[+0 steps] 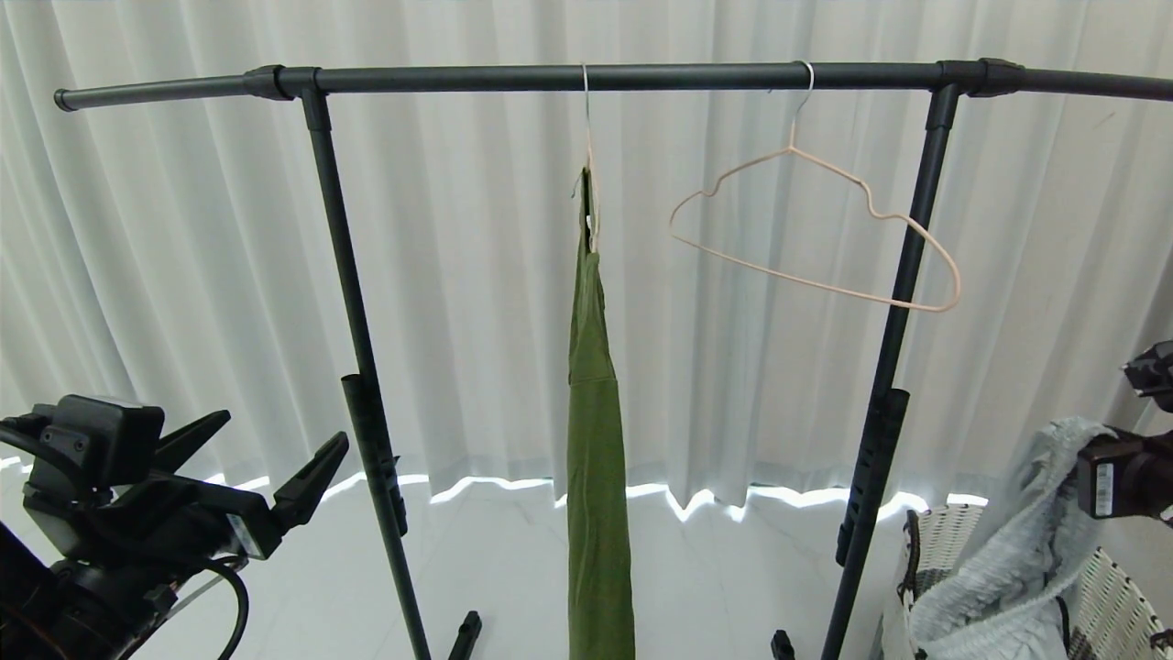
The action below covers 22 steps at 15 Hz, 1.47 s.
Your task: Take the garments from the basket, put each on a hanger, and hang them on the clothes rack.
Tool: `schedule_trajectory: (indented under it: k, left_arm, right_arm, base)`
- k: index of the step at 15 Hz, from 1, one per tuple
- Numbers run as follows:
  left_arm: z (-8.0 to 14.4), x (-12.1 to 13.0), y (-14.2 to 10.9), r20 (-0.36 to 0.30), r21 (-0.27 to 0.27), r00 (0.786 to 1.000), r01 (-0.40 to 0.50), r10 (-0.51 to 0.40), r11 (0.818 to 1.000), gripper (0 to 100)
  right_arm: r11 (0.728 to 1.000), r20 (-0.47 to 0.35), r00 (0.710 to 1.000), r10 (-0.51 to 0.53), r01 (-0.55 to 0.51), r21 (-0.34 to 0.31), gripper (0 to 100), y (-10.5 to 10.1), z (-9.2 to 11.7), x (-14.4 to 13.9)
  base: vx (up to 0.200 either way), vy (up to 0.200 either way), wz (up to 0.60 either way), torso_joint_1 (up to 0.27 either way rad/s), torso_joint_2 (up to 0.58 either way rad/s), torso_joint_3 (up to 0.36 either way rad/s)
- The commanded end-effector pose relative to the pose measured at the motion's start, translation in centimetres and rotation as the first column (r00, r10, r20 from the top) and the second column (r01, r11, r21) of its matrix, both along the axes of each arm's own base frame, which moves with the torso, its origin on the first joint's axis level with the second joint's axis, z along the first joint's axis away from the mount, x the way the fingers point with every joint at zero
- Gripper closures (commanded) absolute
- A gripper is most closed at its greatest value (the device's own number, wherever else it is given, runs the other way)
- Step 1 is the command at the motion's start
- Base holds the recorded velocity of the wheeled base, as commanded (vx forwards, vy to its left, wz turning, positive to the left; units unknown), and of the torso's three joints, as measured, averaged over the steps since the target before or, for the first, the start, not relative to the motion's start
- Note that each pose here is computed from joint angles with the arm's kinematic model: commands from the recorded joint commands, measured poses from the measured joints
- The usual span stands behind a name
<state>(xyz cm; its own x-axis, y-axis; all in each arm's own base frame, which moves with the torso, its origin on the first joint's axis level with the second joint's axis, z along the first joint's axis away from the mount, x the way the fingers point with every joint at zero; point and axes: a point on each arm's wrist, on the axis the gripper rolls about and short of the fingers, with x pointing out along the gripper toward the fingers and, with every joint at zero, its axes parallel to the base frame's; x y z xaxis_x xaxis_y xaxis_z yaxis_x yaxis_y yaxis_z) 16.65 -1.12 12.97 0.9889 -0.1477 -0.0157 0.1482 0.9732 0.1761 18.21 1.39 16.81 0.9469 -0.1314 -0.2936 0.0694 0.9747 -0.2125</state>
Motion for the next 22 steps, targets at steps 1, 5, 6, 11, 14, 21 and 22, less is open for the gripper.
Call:
schedule_trajectory:
  k: [1,5,6,11,14,21,22]
  left_arm:
    - [-0.1,0.1,0.0,-0.006,0.000,1.000,0.000,0.000,1.000,0]
    - [-0.1,0.1,-0.1,-0.006,0.000,1.000,0.002,-0.002,1.000,0]
    - [-0.1,0.1,-0.1,-0.006,-0.002,1.000,0.002,-0.002,1.000,0]
    - [0.0,0.0,0.0,-0.003,-0.002,1.000,-0.003,0.003,1.000,0]
    - [-0.1,0.1,0.0,-0.006,-0.002,1.000,-0.003,0.003,1.000,0]
    - [-0.1,0.1,0.0,-0.006,-0.002,1.000,-0.004,0.004,1.000,0]
    - [-0.1,0.1,0.0,-0.006,-0.002,1.000,-0.004,0.004,1.000,0]
  right_arm:
    - [1.000,0.007,1.000,0.004,-0.004,0.003,100,-0.1,3.1,-1.4]
    - [0.999,-0.170,0.985,0.027,-0.031,-0.023,100,0.0,2.5,-3.9]
    - [0.998,-0.171,0.985,0.036,-0.043,-0.040,100,0.0,2.6,-4.1]
    - [0.994,-0.167,0.985,0.052,-0.067,-0.087,100,0.0,2.7,-4.3]
    - [0.993,-0.171,0.984,0.057,-0.073,-0.093,100,0.0,2.6,-4.4]
    - [0.992,-0.166,0.984,0.064,-0.081,-0.096,100,0.0,2.7,-4.6]
    - [0.992,-0.166,0.984,0.067,-0.084,-0.096,100,0.1,2.7,-4.6]
  base:
    - [0.000,0.000,0.00,0.000,0.00,0.000]
    - [0.000,0.000,0.00,0.000,0.00,0.000]
    - [0.000,0.000,0.00,0.000,0.00,0.000]
    - [-0.080,0.000,0.00,0.003,0.00,0.001]
    - [-0.200,0.000,0.00,0.006,0.00,0.002]
    - [-0.143,0.000,0.00,0.002,0.00,0.002]
    - [0.000,0.000,0.00,0.000,0.00,0.000]
